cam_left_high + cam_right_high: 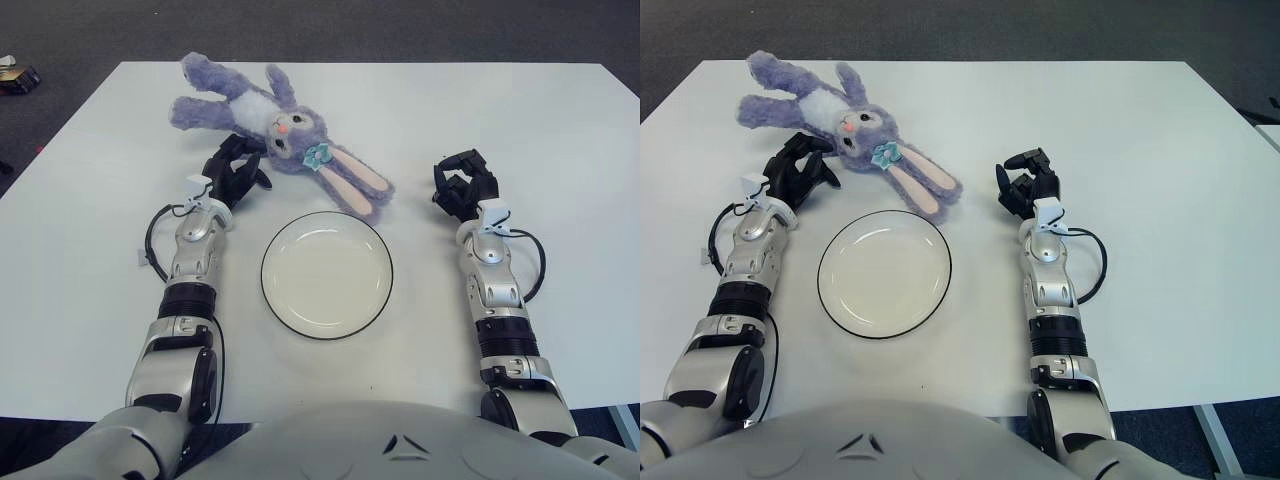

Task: Put the doll into the plate.

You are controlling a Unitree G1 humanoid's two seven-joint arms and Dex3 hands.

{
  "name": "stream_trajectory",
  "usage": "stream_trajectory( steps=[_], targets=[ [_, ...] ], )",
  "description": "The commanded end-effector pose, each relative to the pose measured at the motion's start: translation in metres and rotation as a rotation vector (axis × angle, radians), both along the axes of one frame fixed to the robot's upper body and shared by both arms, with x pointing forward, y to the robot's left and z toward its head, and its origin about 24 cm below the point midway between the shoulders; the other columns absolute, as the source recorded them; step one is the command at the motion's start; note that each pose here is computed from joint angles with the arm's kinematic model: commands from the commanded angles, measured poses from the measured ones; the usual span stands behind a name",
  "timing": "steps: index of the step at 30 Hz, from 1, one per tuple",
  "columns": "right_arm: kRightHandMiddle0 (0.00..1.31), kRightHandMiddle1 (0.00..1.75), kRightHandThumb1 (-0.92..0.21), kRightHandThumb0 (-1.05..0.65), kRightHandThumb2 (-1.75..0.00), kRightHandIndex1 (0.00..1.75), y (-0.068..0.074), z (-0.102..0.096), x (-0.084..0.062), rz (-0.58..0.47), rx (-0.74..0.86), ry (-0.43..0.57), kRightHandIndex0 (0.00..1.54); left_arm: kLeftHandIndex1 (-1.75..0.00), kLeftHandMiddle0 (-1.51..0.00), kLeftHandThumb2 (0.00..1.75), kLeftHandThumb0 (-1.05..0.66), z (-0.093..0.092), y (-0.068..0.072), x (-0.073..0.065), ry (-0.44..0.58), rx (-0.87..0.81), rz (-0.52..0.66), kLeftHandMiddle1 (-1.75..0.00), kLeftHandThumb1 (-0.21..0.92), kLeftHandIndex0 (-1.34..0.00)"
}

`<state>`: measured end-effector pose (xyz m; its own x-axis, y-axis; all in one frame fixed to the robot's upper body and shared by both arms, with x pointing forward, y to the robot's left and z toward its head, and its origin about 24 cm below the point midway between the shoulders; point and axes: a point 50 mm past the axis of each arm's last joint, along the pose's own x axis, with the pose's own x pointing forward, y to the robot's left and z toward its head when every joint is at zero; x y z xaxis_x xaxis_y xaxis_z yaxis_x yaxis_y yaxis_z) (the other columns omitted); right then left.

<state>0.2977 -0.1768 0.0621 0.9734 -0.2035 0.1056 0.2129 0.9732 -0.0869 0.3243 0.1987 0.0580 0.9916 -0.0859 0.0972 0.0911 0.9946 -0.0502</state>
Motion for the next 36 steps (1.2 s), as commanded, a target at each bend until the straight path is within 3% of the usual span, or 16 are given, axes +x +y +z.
stream_trajectory(
  steps=[1, 19, 35, 36],
  targets=[
    [0.42, 1.58, -0.80, -0.37, -0.53, 1.62, -0.001, -0.016, -0.005, -0.009, 0.008, 0.081, 0.78, -1.53, -0.80, 0.32, -0.35, -0.019, 0.001, -0.007, 0.087, -0.007, -0.001, -1.64, 0.92, -0.41],
    [0.42, 1.58, -0.81, -0.37, -0.53, 1.61, 0.000, -0.015, -0.004, 0.000, 0.005, 0.078, 0.77, -1.52, -0.79, 0.32, -0.35, -0.013, 0.005, -0.006, 0.052, 0.012, 0.035, -1.65, 0.92, -0.42],
    [0.41, 1.59, -0.82, -0.37, -0.52, 1.60, -0.001, -0.015, -0.003, 0.009, -0.011, 0.074, 0.75, -1.49, -0.80, 0.29, -0.36, 0.002, 0.007, -0.006, -0.038, 0.023, 0.046, -1.64, 0.92, -0.44],
    [0.41, 1.59, -0.82, -0.37, -0.52, 1.60, -0.001, -0.015, -0.003, 0.010, -0.013, 0.074, 0.75, -1.49, -0.80, 0.29, -0.36, 0.009, 0.006, -0.007, -0.103, 0.062, 0.039, -1.64, 0.92, -0.44]
  ],
)
